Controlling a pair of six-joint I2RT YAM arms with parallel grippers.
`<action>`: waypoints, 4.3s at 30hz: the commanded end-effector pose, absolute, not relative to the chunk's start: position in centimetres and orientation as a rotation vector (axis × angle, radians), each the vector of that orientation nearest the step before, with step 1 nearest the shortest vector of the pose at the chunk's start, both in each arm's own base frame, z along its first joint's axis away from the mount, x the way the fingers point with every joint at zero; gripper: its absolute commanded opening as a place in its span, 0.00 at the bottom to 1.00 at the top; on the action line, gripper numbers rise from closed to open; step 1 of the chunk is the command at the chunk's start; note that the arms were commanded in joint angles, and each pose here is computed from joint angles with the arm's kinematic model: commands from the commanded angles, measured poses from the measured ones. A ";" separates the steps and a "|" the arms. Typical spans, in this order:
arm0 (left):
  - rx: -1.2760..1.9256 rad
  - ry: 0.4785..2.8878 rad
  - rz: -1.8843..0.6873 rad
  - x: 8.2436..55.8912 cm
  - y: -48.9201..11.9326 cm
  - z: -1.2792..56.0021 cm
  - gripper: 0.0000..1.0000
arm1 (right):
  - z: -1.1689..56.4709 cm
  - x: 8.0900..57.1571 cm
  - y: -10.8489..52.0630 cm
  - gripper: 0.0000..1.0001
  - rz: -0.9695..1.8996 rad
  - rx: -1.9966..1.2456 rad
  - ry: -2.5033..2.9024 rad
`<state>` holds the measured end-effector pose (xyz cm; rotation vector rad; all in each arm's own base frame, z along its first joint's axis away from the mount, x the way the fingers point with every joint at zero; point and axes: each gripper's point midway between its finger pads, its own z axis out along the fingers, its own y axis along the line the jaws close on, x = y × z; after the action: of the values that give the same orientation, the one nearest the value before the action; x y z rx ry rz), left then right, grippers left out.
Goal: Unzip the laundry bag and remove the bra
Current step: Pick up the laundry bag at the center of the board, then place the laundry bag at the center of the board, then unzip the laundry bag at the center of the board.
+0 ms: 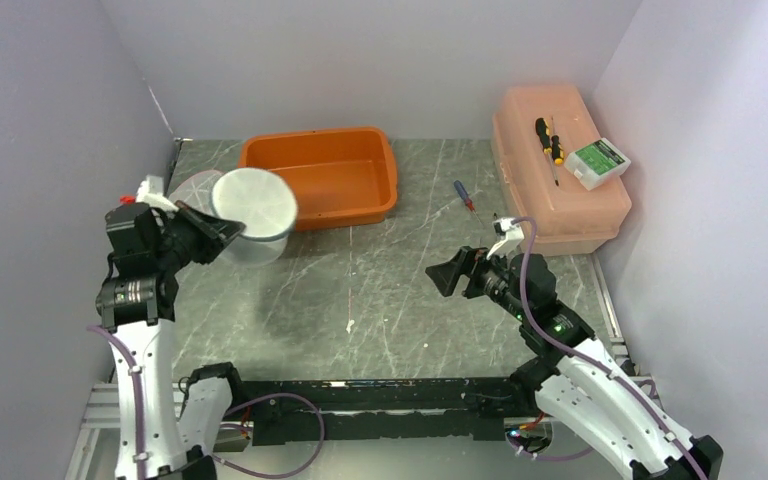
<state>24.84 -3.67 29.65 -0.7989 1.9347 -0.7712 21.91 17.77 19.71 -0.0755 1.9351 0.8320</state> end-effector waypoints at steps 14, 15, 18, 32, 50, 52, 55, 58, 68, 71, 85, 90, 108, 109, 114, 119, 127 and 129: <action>0.232 1.920 -1.415 24.0 -28.2 32.3 0.03 | 22.9 20.2 15.8 0.96 0.865 0.025 1.827; 0.257 1.891 -1.440 24.1 -28.9 32.2 0.03 | 23.0 20.1 15.6 0.96 0.857 0.030 1.823; 0.246 1.917 -1.427 24.9 -29.4 29.2 0.03 | 22.7 19.7 14.9 0.97 0.839 0.040 1.819; 0.105 2.142 -1.350 24.6 -28.4 16.5 0.03 | 18.4 20.7 16.9 0.96 0.896 0.039 1.913; 0.177 2.263 -1.166 22.9 -25.9 16.4 0.03 | 17.6 25.9 21.3 0.88 1.295 -0.090 1.746; 0.186 2.264 -1.171 22.8 -26.0 16.3 0.03 | 17.8 26.3 21.7 0.88 1.291 -0.118 1.752; 0.208 2.258 -1.194 22.8 -26.4 16.3 0.03 | 17.5 27.1 22.3 0.86 1.292 -0.137 1.781; 0.233 2.242 -1.226 22.7 -26.8 16.5 0.03 | 17.5 27.9 23.2 0.82 1.295 -0.166 1.794; 0.260 2.249 -1.238 22.2 -26.8 16.5 0.03 | 14.8 28.6 26.0 0.75 1.220 -0.290 1.874; 0.264 2.244 -1.225 22.1 -26.5 16.7 0.03 | 14.4 28.4 26.0 0.70 1.226 -0.292 1.884; 0.268 2.235 -1.240 21.6 -26.3 16.7 0.03 | 12.8 27.7 25.7 0.74 1.231 -0.261 1.942; 0.299 2.221 -1.282 21.1 -26.7 16.7 0.03 | 13.2 26.7 26.7 0.55 1.312 -0.327 1.936; 0.402 2.115 -1.411 23.7 -30.1 20.1 0.05 | 18.7 20.1 22.0 0.00 1.182 -0.295 1.939; 0.406 2.110 -1.413 24.2 -30.4 20.4 0.06 | 18.6 20.1 21.7 0.00 1.171 -0.268 1.947; 0.414 2.113 -1.396 26.6 -31.8 21.0 0.13 | 17.2 21.0 20.4 0.00 1.126 -0.051 1.994; 0.341 2.131 -1.356 28.9 -32.4 20.9 0.33 | 16.8 21.9 19.3 0.00 1.164 0.218 1.925; 0.102 2.119 -1.262 28.3 -29.7 21.4 0.95 | 16.7 23.0 17.5 0.00 1.110 0.421 1.889; -0.002 2.121 -1.215 27.6 -28.6 21.3 0.95 | 16.4 23.0 17.2 0.00 1.115 0.474 1.883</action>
<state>27.97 -30.15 18.72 0.1551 2.2163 -1.2652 22.21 17.94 15.19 0.3489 1.9608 1.0991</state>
